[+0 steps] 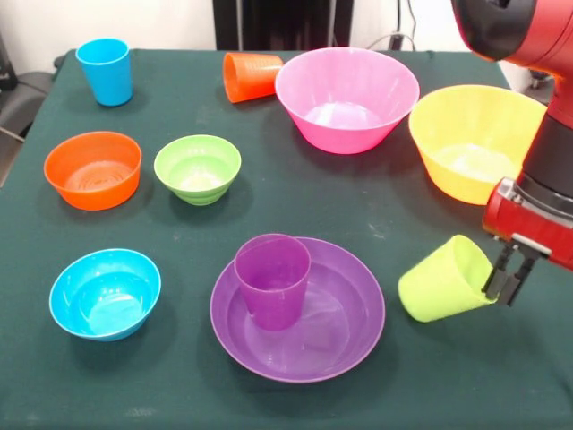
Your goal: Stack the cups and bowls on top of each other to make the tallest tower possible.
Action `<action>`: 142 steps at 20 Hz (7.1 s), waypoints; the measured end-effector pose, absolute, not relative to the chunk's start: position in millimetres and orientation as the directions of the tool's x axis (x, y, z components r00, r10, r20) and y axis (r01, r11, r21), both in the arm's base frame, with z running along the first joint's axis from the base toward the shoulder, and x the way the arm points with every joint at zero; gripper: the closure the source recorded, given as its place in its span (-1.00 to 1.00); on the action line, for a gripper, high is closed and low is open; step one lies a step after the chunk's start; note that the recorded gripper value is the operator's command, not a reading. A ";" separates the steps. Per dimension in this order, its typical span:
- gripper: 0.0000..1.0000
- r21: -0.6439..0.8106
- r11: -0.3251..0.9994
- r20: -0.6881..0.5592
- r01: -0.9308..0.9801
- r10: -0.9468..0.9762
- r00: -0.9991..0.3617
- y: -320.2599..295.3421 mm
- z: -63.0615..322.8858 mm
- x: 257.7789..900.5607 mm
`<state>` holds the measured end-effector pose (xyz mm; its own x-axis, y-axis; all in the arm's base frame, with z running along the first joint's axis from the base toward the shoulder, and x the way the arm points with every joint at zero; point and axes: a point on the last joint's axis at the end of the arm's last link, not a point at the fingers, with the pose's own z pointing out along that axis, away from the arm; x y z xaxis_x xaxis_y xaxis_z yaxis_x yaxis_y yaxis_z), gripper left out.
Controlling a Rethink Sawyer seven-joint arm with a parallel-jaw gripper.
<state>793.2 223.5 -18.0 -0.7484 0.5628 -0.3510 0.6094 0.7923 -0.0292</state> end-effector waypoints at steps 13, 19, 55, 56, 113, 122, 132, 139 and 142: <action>1.00 -0.062 0.786 -0.332 0.616 0.565 -0.755 217.7 -47.1 780.1; -1.00 -0.063 0.785 -0.332 0.616 0.566 -0.755 217.4 -47.2 779.9; -1.00 -0.038 0.757 -0.351 0.652 0.601 -0.718 202.8 6.8 786.3; -1.00 -0.031 0.754 -0.355 0.656 0.605 -0.713 201.4 15.6 788.1; -1.00 -0.023 0.678 -0.327 0.735 0.690 -0.646 -26.5 121.7 753.0; -1.00 0.001 0.727 -0.359 0.686 0.641 -0.678 -25.5 102.5 756.4; -1.00 0.021 0.754 -0.362 0.656 0.618 -0.698 -30.1 88.4 757.5; -1.00 0.008 0.760 -0.341 0.650 0.614 -0.712 -42.6 75.7 746.4; -1.00 0.004 0.763 -0.330 0.646 0.611 -0.720 -46.0 69.7 741.2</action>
<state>741.2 -46.0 69.7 -0.7196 0.6108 -0.3303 0.6462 0.7632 0.0036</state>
